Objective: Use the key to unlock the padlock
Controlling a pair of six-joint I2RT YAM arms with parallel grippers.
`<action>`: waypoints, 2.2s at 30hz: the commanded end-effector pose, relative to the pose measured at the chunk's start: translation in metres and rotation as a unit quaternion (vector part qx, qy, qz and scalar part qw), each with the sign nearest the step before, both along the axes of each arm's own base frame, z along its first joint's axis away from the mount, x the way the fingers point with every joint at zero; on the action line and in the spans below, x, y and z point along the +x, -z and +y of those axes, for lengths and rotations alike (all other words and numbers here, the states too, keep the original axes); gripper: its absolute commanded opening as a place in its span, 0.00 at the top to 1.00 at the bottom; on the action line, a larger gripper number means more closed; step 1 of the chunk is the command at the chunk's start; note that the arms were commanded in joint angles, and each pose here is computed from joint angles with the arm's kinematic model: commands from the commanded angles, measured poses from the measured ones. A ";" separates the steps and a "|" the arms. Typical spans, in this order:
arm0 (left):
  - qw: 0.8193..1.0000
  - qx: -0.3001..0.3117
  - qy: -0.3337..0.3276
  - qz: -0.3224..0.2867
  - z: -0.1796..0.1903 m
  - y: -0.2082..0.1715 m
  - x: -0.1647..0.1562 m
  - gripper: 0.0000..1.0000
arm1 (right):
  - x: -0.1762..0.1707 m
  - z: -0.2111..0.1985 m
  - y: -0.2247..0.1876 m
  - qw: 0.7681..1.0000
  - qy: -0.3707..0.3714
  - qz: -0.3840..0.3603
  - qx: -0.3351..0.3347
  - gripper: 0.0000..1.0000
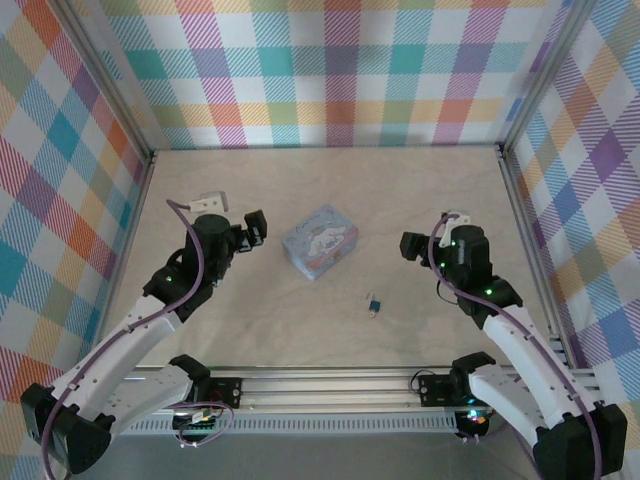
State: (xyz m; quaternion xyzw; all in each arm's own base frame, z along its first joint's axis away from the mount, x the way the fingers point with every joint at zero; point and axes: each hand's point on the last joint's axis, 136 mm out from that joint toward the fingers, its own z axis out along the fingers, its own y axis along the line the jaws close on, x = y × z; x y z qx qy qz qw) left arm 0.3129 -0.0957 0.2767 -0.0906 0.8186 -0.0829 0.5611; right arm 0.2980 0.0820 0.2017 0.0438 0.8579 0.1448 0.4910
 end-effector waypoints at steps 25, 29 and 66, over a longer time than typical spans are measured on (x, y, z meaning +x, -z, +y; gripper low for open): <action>0.992 0.095 -0.073 0.035 0.057 0.070 0.020 0.00 | 0.067 -0.063 0.072 0.984 0.060 -0.109 -0.126 0.00; 0.992 0.090 -0.078 0.042 0.063 0.084 0.024 0.00 | 0.076 -0.055 0.080 0.981 0.028 -0.130 -0.143 0.00; 0.990 0.104 -0.088 -0.035 0.101 0.155 0.048 0.00 | 0.099 -0.068 0.109 0.991 0.026 -0.081 -0.103 0.00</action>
